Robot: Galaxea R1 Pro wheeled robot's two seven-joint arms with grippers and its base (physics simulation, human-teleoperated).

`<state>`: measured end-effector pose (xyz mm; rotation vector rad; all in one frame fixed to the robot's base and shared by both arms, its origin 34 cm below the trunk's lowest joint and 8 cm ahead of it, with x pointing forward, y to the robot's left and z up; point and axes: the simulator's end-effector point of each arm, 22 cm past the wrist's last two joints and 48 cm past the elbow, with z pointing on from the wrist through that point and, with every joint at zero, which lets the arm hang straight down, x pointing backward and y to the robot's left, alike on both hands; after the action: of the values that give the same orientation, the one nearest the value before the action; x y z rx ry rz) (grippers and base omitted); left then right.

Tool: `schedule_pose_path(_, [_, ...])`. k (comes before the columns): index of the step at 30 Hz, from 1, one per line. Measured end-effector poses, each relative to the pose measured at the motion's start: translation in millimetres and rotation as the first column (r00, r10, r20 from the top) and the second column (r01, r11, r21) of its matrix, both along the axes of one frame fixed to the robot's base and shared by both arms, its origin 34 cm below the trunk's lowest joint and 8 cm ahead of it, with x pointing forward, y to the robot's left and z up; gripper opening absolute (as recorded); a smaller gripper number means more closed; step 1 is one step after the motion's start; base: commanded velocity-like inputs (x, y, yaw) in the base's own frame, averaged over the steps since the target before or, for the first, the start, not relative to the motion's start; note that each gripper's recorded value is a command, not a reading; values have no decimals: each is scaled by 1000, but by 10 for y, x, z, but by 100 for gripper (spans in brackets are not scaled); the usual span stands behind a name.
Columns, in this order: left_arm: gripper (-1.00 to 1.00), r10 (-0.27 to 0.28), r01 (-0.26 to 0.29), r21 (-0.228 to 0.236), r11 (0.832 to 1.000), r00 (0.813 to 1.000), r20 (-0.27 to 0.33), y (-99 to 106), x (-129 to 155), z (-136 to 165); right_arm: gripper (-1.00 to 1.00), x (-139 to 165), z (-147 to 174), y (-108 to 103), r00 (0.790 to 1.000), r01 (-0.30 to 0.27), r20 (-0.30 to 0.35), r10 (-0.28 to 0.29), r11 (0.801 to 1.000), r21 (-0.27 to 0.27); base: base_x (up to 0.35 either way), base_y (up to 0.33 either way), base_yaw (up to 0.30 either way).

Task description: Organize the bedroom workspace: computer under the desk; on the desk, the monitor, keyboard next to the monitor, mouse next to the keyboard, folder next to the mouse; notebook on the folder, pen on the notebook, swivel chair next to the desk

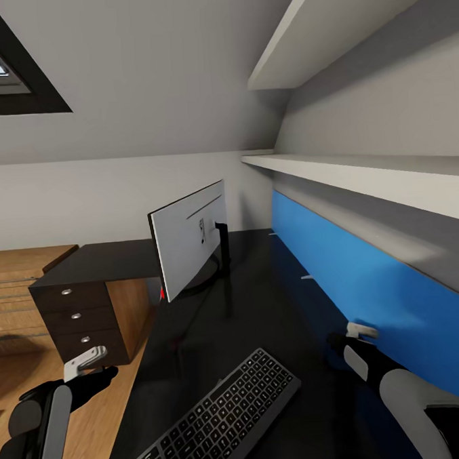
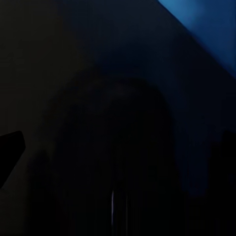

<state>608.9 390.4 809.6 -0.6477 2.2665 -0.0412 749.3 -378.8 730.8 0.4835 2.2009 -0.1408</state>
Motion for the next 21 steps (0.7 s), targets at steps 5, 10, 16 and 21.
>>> schedule_pose_path(5, [100,2,-2,-1,1000,1000,0,8,-2,2,-100,-6,-8,17,1000,-15,-13,15,1000,-13,0,0,0])
schedule_pose_path(10, [100,2,-2,-1,1000,1000,0,8,-4,0,-100,-6,-9,19,1000,-17,-15,17,1000,-14,0,0,0])
schedule_pose_path(16, [100,2,-2,-1,1000,1000,0,9,-5,0,-100,-6,-9,19,1000,-17,-16,17,1000,-14,0,0,0])
schedule_pose_path(21, [100,2,-2,-1,1000,1000,0,8,-3,2,-100,-6,-8,18,1000,-16,-14,16,1000,-13,0,0,0])
